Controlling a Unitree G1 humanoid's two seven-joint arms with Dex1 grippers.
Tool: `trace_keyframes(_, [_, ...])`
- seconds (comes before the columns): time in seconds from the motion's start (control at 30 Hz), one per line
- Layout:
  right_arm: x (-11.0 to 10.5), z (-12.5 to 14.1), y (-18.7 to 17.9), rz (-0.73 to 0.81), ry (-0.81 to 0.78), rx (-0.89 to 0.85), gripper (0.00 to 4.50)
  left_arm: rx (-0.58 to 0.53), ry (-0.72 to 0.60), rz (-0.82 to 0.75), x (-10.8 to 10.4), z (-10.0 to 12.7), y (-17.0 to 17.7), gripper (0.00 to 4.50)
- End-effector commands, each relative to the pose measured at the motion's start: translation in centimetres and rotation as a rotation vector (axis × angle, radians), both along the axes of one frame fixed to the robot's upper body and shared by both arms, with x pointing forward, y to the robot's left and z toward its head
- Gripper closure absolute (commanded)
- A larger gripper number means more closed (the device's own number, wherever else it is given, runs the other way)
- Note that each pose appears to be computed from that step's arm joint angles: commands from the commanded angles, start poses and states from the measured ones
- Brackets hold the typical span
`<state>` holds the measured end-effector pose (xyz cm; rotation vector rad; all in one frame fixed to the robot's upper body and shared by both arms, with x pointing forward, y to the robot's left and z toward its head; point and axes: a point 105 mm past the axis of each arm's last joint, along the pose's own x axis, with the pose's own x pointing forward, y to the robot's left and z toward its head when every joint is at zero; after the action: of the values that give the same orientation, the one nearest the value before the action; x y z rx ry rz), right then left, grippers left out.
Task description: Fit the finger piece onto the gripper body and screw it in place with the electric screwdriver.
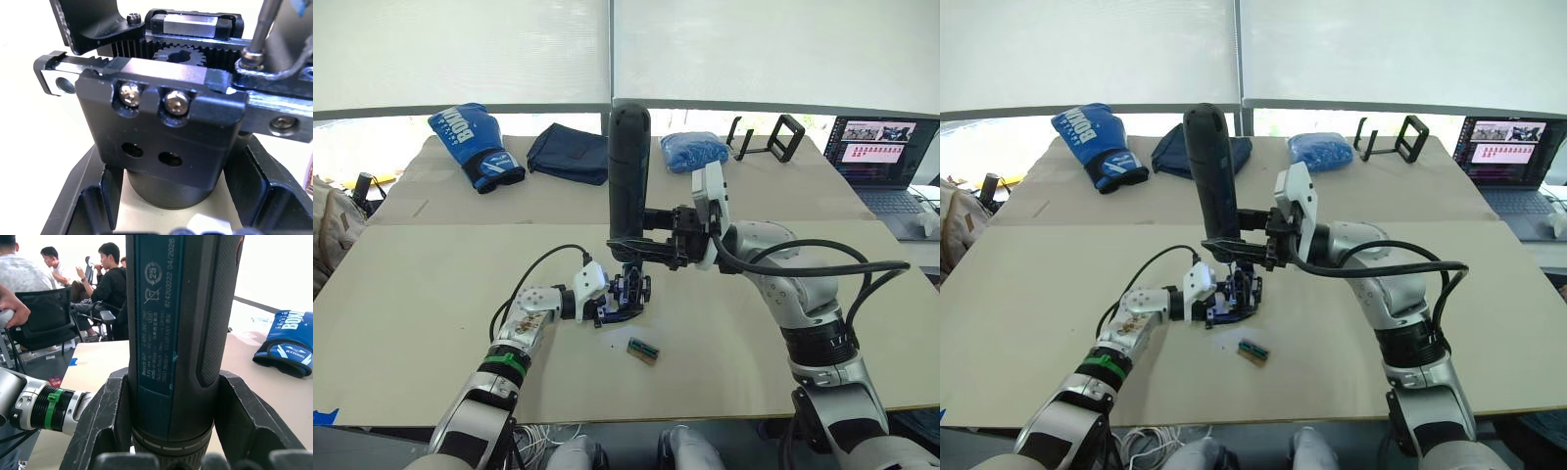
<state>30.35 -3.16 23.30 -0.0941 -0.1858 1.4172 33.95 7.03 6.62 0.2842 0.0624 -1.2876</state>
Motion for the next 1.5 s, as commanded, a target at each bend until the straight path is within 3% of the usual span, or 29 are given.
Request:
trace_keyframes(0.03, [0.1,-3.0,0.2,0.005,0.081,-0.104,2.57,0.022,0.035,-0.016,-0.6,-1.1,-0.1,2.10])
trace_keyframes(0.17, [-1.1,-0.9,0.3,0.089,-0.009,-0.082,2.57,0.048,0.032,-0.017,-0.7,-1.5,0.0,2.10])
trace_keyframes(0.33, [-1.8,5.1,-0.3,0.131,-0.134,0.069,2.57,0.057,0.040,0.006,-0.6,-1.9,0.3,2.10])
trace_keyframes(0.43, [-2.1,7.2,-0.8,0.142,-0.198,0.139,2.57,0.054,0.046,0.018,-0.6,-2.0,0.4,2.10])
trace_keyframes(0.8, [-2.5,7.8,-1.7,0.172,-0.214,0.196,2.57,0.009,0.079,0.092,0.4,-1.6,0.6,2.10])
trace_keyframes(0.83, [-2.6,7.9,-1.7,0.174,-0.216,0.199,2.57,-0.005,0.088,0.108,0.6,-1.4,0.7,1.07])
trace_keyframes(0.93, [-3.5,9.2,-2.2,0.214,-0.251,0.284,2.57,0.004,0.098,0.081,0.3,-1.4,0.9,0.03])
trace_keyframes(1.27, [-5.4,10.5,-5.0,0.177,-0.306,0.274,2.57,-0.025,0.077,0.086,-1.8,0.0,5.7,0.03])
trace_keyframes(1.5, [-5.7,7.8,-10.1,-0.033,-0.356,0.092,2.57,0.045,0.056,0.062,-6.0,1.4,13.4,0.03])
